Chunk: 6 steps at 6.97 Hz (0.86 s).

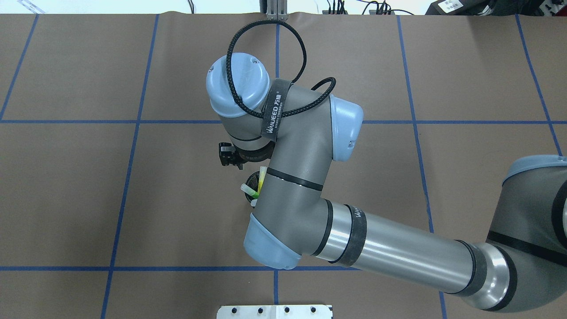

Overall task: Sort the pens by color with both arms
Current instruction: 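Lower the right gripper into the cup and grasp the blue marker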

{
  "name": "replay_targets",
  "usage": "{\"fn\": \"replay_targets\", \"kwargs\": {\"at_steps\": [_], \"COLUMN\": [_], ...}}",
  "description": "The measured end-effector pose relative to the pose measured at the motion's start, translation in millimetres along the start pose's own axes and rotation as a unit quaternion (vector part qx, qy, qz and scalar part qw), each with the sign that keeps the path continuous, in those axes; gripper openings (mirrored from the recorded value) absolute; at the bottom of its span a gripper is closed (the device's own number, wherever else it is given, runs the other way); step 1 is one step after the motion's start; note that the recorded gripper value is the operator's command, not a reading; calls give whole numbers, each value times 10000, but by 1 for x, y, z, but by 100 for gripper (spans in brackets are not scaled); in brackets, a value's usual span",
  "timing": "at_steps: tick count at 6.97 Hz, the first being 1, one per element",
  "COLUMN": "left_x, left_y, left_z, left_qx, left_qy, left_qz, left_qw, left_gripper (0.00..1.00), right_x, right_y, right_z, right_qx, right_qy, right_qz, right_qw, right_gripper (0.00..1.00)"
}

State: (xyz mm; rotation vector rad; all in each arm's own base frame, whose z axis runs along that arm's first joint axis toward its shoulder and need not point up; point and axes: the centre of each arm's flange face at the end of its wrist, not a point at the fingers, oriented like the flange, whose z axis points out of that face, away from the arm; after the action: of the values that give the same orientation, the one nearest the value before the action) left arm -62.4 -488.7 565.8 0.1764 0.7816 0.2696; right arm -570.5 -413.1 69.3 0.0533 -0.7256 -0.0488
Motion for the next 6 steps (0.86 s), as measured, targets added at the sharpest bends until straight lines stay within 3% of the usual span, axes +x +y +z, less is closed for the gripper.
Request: {"fn": "replay_targets", "kwargs": {"at_steps": [3,6], "left_x": [0,1], "left_y": [1,1], "left_z": [0,-1], "left_qx": [-1,5], "left_qy": [-3,-9], "left_qz": [0,0], "left_qw": [10000,10000], "left_gripper": [99,99], "right_x": [-16,-19], "right_y": [16,21], "right_z": [-16,-9], "right_qx": [-207,-318], "right_qy": [-155,-352], "right_qz": [846,1438], "right_qw": [9961,9885], "right_gripper": [86,82]}}
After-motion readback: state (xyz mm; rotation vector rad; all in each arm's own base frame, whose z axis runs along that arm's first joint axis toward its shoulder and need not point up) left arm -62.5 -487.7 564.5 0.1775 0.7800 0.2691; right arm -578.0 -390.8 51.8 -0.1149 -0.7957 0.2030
